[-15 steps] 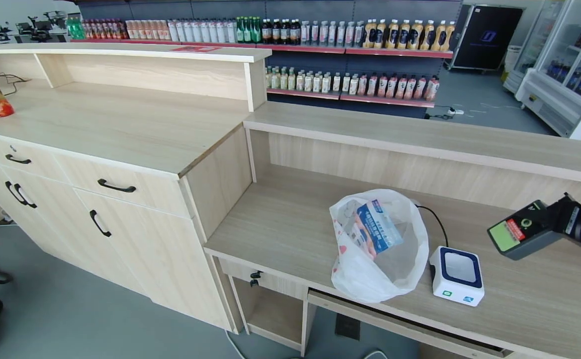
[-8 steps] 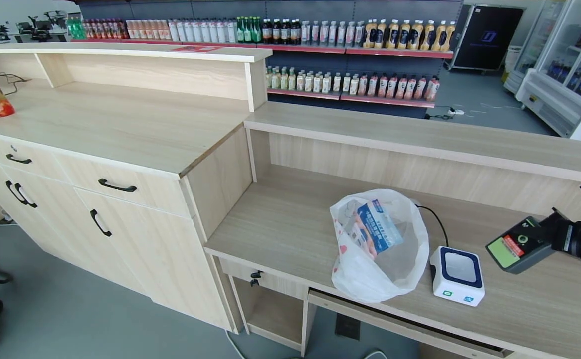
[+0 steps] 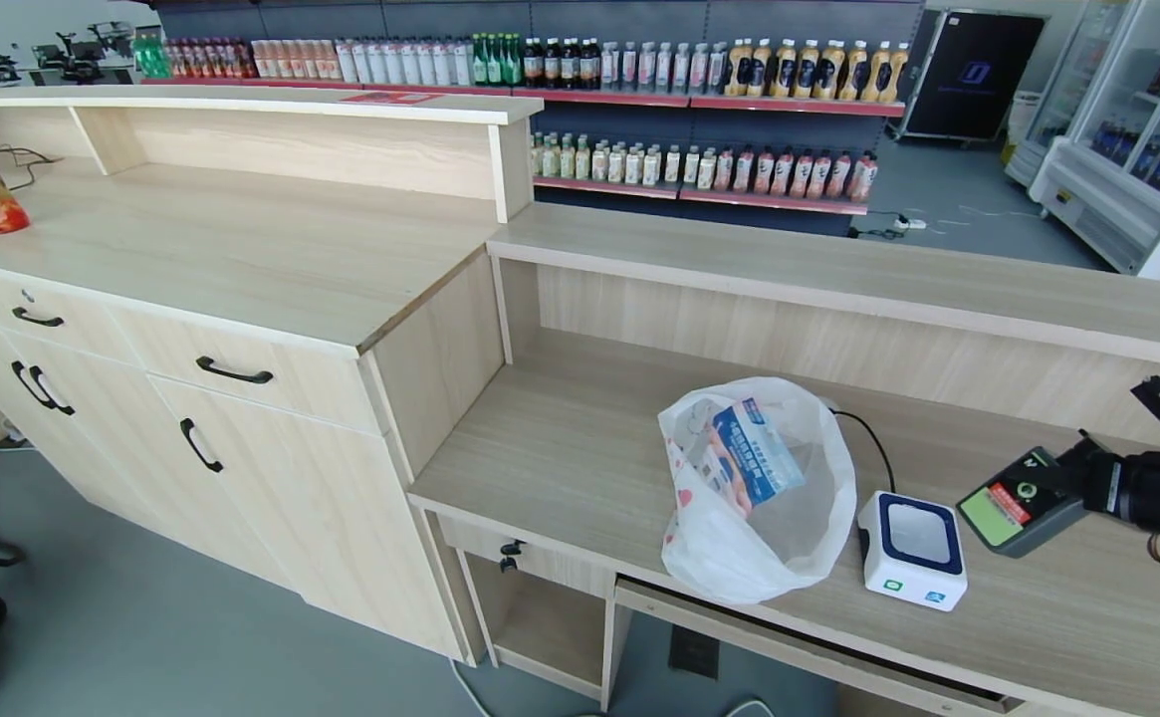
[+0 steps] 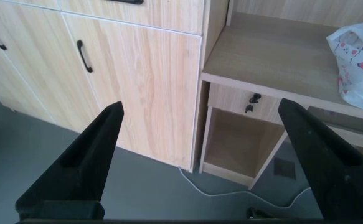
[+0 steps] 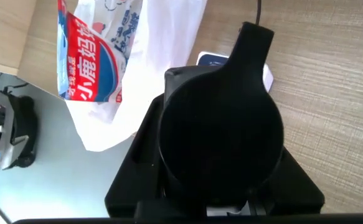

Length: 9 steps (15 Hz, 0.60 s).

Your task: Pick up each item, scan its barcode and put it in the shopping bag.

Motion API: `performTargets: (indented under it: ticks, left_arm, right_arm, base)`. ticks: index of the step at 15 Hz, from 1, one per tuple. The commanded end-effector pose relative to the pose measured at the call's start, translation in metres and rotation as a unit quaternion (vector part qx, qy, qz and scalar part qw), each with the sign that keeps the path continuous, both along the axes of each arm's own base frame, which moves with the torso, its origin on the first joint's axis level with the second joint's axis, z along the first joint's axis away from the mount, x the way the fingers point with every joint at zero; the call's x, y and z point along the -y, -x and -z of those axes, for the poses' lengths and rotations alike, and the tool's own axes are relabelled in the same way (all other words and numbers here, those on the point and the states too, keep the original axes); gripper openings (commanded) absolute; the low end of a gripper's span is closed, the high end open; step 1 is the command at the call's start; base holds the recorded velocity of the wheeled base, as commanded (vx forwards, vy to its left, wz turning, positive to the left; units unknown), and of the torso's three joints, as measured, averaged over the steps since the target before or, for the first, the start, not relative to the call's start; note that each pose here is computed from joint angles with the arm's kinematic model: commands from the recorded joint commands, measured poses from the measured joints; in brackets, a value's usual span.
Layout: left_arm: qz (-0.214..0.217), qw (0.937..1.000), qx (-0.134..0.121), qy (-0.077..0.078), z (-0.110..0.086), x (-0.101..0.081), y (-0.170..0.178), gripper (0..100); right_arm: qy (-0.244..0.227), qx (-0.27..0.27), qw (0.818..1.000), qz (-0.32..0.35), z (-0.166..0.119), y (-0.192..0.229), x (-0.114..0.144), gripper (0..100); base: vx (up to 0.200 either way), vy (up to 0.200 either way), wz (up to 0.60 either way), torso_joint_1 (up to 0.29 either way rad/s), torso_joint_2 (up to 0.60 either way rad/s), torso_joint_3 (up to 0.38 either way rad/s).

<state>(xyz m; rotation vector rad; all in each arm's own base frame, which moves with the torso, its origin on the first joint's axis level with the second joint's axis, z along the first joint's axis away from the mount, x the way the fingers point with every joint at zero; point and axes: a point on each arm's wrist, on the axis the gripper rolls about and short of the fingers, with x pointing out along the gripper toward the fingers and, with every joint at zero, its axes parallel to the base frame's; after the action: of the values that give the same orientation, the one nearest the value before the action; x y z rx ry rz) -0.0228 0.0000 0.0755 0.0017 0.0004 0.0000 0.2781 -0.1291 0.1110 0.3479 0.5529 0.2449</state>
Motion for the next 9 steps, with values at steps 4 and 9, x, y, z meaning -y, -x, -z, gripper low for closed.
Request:
performTargets:
  ticks: [4,9]
  left_arm:
    - [0.0,1.0,0.0,0.0,0.0,0.0,0.0,100]
    - [0.0,1.0,0.0,0.0,0.0,0.0,0.0,100]
  right_arm:
    - [-0.005,-0.009,1.0,-0.007,0.011,-0.015,0.003,0]
    - [-0.006,-0.009,1.0,-0.016,0.02,-0.024,0.001,0]
  base:
    - [0.0,0.0,0.0,0.0,0.0,0.0]
    - [0.0,0.0,0.0,0.0,0.0,0.0]
